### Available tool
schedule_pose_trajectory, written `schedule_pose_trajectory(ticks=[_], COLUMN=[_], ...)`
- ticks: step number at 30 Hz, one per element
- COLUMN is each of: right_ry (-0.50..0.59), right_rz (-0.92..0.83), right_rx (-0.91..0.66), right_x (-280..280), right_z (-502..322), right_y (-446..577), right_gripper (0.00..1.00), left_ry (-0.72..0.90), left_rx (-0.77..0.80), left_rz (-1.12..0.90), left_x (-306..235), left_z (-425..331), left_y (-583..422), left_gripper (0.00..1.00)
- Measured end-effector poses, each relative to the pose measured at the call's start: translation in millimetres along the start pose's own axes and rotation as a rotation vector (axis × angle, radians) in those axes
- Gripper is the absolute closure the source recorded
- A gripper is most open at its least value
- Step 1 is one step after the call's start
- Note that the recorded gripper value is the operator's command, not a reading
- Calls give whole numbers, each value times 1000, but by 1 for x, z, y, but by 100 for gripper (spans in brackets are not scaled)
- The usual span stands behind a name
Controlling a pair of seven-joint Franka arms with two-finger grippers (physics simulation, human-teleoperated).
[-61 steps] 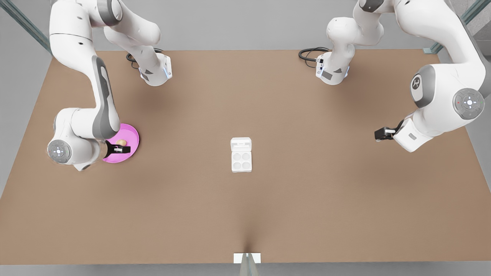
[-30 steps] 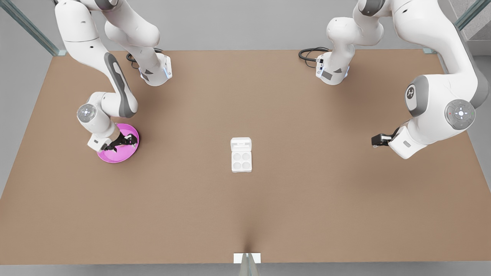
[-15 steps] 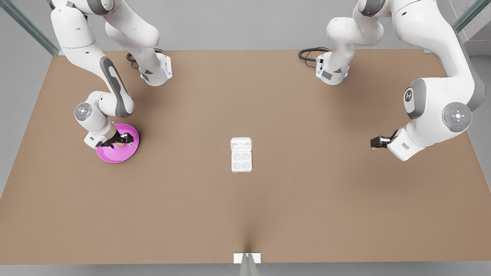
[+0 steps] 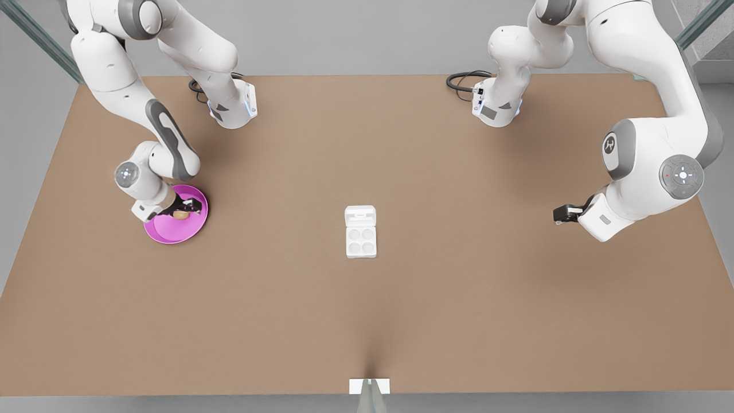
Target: Pack egg into the box and close the box lid
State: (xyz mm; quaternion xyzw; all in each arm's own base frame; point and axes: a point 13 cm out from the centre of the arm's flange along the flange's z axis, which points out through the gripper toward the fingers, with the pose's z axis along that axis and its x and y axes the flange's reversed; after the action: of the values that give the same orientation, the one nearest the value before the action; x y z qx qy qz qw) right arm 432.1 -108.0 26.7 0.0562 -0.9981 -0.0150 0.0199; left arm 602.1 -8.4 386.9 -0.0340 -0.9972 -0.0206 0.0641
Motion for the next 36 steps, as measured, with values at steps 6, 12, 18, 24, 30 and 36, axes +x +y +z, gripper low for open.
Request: schedule_pose_trajectory(ticks=[6, 12, 18, 24, 30, 36], right_ry=[-6, -7, -6, -13, -20, -69], right_rz=[-12, -10, -18, -23, -20, -34], right_rx=[1, 0, -6, 2, 6, 27], right_x=[-4, -6, -6, -12, -22, -54], right_z=[1, 1, 1, -3, -11, -54], right_y=[6, 8, 8, 6, 5, 4], right_gripper=[0, 57, 60, 59, 59, 58], left_ry=[-2, -2, 0, 5, 1, -3], left_rx=[0, 0, 0, 0, 0, 0], left_rz=[0, 0, 1, 1, 1, 1], left_x=[0, -1, -1, 0, -1, -2], left_z=[0, 0, 2, 8, 8, 8], left_y=[0, 0, 0, 0, 0, 0], left_gripper=[0, 0, 0, 0, 0, 0])
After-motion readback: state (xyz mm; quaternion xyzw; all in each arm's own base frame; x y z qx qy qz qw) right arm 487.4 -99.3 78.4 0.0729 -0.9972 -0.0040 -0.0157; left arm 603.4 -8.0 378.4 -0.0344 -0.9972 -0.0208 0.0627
